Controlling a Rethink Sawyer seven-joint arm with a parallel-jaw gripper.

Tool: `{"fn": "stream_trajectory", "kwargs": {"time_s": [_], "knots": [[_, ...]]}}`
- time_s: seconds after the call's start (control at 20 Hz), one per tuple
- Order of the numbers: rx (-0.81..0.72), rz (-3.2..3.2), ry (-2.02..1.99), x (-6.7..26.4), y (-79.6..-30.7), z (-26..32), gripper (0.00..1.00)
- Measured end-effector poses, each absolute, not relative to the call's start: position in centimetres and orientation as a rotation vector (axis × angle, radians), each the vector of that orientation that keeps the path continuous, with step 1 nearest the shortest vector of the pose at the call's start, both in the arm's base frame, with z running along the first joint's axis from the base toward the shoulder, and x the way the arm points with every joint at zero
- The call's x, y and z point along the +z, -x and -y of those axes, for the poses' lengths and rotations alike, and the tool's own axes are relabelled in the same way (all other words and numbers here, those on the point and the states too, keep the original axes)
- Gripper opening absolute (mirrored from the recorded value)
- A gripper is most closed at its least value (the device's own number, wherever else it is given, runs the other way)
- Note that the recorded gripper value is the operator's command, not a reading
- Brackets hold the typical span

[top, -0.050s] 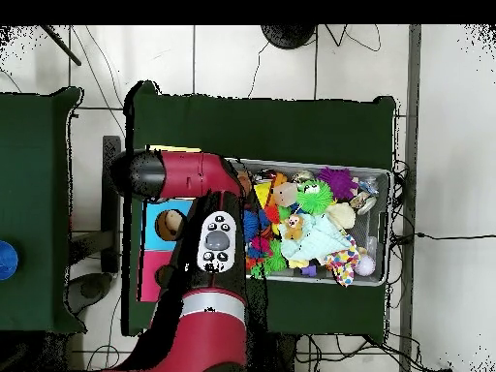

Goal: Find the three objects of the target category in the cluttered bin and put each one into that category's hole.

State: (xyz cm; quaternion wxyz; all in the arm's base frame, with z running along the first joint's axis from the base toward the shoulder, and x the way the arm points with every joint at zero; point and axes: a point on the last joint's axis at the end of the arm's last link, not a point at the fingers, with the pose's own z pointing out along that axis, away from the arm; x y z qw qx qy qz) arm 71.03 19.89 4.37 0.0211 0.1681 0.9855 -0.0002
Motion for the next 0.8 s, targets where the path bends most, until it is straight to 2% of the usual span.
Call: {"fn": "stream_trajectory", "kwargs": {"time_s": [0.45,0.8], "knots": [[-0.015,-3.070,-0.517,4.9,-70.8,-20.0,1.00],[-0.039,-3.142,-0.521,7.3,-71.2,-20.2,1.00]]}}
